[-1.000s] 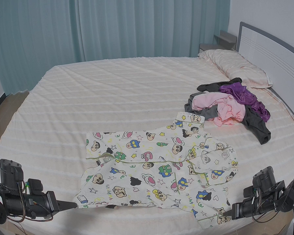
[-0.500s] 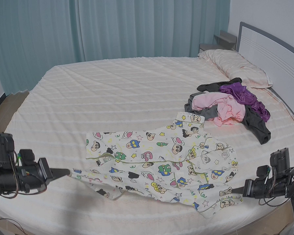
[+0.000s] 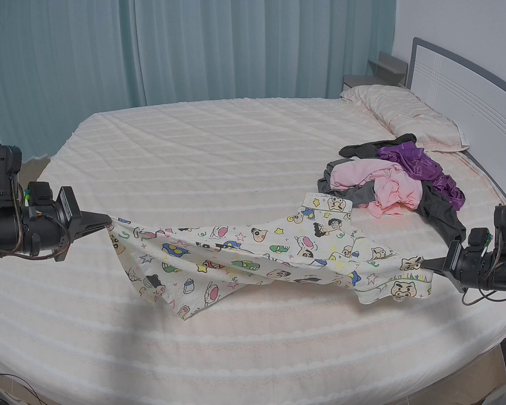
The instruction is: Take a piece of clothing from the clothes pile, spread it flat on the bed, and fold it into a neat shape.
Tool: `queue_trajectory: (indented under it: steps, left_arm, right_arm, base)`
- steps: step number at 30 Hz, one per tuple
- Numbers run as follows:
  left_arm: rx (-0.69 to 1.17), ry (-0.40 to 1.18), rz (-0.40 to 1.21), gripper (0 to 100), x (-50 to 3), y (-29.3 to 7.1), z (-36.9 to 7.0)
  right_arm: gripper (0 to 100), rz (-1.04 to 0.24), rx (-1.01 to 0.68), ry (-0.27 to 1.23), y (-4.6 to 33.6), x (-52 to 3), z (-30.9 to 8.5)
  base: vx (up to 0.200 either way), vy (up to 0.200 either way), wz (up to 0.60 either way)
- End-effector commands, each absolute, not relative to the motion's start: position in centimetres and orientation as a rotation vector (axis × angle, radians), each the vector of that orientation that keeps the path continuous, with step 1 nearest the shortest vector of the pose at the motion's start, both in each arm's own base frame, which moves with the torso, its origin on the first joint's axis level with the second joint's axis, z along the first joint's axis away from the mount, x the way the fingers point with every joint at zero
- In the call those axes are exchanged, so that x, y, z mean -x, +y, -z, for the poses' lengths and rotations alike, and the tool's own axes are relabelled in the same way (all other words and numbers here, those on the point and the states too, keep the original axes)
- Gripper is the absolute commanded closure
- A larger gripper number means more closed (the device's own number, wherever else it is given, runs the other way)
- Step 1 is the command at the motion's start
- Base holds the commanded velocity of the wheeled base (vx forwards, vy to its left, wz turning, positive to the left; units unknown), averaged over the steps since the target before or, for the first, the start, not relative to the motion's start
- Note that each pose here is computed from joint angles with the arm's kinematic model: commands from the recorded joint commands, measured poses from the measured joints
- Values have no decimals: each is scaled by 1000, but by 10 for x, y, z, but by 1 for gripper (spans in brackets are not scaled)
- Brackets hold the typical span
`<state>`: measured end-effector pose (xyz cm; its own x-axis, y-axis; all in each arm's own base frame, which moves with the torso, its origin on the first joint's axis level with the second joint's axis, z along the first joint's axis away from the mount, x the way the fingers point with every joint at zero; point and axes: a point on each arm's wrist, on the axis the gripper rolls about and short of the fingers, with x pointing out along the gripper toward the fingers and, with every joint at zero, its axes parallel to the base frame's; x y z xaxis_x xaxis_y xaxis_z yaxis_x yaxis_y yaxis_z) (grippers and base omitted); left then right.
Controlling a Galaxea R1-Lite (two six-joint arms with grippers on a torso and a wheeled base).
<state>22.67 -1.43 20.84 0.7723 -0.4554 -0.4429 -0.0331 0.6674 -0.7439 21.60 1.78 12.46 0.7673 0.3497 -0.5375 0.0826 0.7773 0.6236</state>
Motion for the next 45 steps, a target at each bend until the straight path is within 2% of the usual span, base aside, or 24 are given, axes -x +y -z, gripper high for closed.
queue_trajectory:
  steps: [1,7,10,15,16,17,19,24,30,36,40,45]
  left_arm:
    - [840,662,261,100,-235,-7,-208]
    - [868,617,291,100,-228,11,-200]
    - [876,650,287,100,-217,10,-187]
    - [871,765,290,100,-204,2,-158]
    - [843,840,300,100,-196,-3,-141]
    - [843,840,300,100,-196,-3,-141]
    - [805,933,300,100,-186,-6,-121]
    - [770,1066,282,100,-170,-7,-109]
    - [618,1287,339,100,-144,-7,-95]
    - [584,1379,339,100,-139,-7,-89]
    - [541,1459,309,100,-139,-7,-77]
    - [487,1543,344,100,-140,-6,-63]
  right_arm:
    - [100,-170,-701,615,12,-209,-147]
    - [100,-178,-729,619,6,-196,-155]
    - [100,-166,-740,664,6,-188,-153]
    - [100,-135,-741,741,5,-180,-145]
    - [100,-121,-734,794,5,-176,-141]
    - [100,-121,-734,794,5,-176,-141]
    - [100,-110,-689,891,5,-167,-133]
    - [100,-111,-589,1050,5,-149,-111]
    - [100,-102,-510,1169,5,-130,-94]
    - [100,-131,-408,1324,5,-114,-82]
    - [100,-125,-372,1361,5,-111,-76]
    - [100,-139,-350,1430,6,-108,-66]
  base:
    - [0,0,0]
    - [0,0,0]
    - [0,0,0]
    - [0,0,0]
    - [0,0,0]
    - [0,0,0]
    - [0,0,0]
    - [0,0,0]
    - [0,0,0]
    - [0,0,0]
    - [0,0,0]
    - [0,0,0]
